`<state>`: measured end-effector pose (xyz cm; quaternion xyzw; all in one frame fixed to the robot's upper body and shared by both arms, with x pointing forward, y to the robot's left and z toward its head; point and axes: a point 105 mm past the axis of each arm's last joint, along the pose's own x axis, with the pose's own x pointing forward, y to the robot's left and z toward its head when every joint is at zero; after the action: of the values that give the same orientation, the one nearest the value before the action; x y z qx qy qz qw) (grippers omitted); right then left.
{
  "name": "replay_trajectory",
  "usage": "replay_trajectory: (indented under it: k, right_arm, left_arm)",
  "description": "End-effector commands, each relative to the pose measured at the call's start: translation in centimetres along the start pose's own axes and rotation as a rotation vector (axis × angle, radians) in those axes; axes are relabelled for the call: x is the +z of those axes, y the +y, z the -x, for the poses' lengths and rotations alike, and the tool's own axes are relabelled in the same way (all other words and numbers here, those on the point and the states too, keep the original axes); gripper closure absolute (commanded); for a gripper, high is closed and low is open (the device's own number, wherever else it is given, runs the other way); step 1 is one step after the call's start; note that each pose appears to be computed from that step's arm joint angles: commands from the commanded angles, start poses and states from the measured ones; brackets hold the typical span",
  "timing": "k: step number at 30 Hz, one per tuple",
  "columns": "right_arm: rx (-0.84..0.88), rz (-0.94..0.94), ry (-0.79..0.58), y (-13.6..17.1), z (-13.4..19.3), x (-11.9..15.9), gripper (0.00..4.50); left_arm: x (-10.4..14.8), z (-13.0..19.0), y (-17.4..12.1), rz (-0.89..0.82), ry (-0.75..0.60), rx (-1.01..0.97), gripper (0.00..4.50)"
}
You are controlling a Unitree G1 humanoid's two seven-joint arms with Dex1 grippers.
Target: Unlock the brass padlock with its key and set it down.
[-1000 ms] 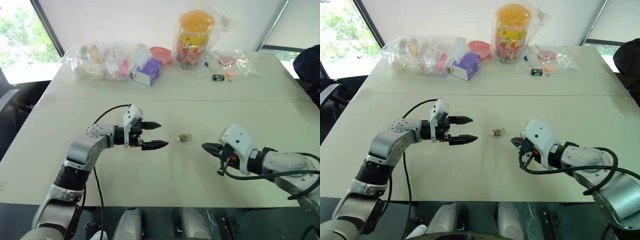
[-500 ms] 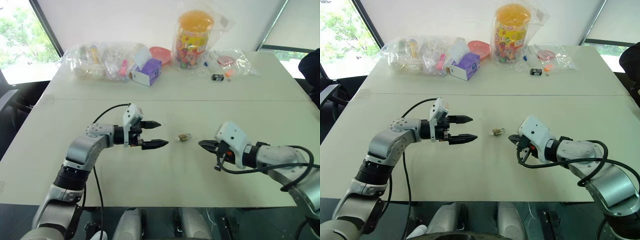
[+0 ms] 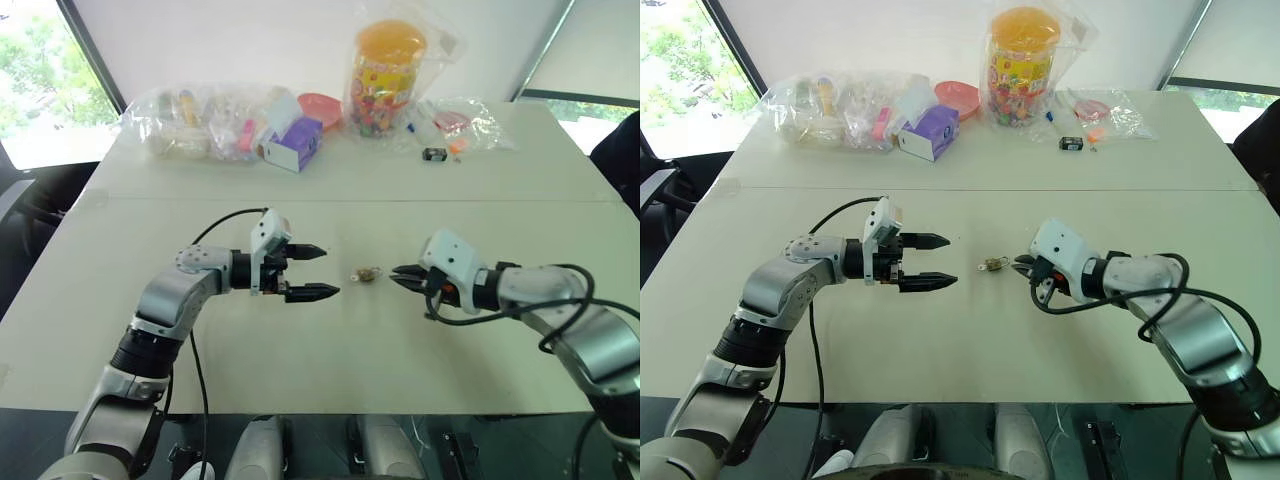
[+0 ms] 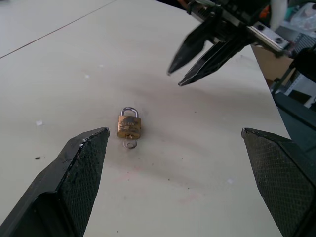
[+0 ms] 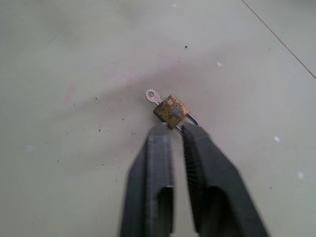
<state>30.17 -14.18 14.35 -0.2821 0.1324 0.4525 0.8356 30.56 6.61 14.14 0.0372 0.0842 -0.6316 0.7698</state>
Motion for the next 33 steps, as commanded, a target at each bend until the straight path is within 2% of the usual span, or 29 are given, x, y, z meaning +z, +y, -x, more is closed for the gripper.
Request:
replay_trajectory:
  k: [1, 2, 4, 12, 19, 22, 27, 28, 31, 33]
  right_arm:
    - [0.125, 0.087, -0.013, -0.2, -1.2, 0.2, 1.75]
    - [0.149, 0.090, -0.013, -0.3, -1.5, 0.1, 1.12]
    - [0.177, 0.092, -0.014, -0.9, -2.1, 0.0, 0.17]
    - [0.246, 0.073, 0.019, -2.4, -4.8, -2.0, 0.17]
    - [0.294, 0.024, 0.058, -2.4, -6.4, -3.6, 0.17]
    - [0.301, 0.003, 0.069, -2.3, -6.7, -4.1, 1.03]
    - [0.308, 0.018, 0.112, -2.1, -6.3, -5.1, 3.51]
    - [0.304, 0.030, 0.122, -2.1, -6.0, -5.2, 3.81]
    - [0.239, 0.171, 0.158, -2.7, -5.0, -5.3, 3.80]
    - [0.161, 0.317, 0.125, -3.1, -4.4, -3.8, 3.80]
  left_arm:
    - [1.2, 0.1, -0.1, -0.052, -0.021, 0.000, 0.00]
    - [1.3, 0.1, -0.1, -0.055, -0.022, 0.003, 0.00]
    - [1.3, 0.4, -0.1, -0.057, -0.019, 0.014, 0.00]
    - [1.4, 1.2, -0.4, -0.062, -0.013, 0.048, 0.00]
    - [1.4, 1.5, -0.5, -0.061, -0.008, 0.063, 0.00]
    - [1.3, 1.5, -0.6, -0.058, -0.006, 0.066, 0.00]
    - [1.1, 1.3, -0.7, -0.051, -0.002, 0.059, 0.00]
    - [1.1, 1.2, -0.6, -0.049, -0.003, 0.056, 0.00]
    - [1.0, 0.6, -0.6, -0.032, -0.010, 0.030, 0.00]
    - [0.9, 0.1, -0.5, -0.006, -0.023, 0.014, 0.00]
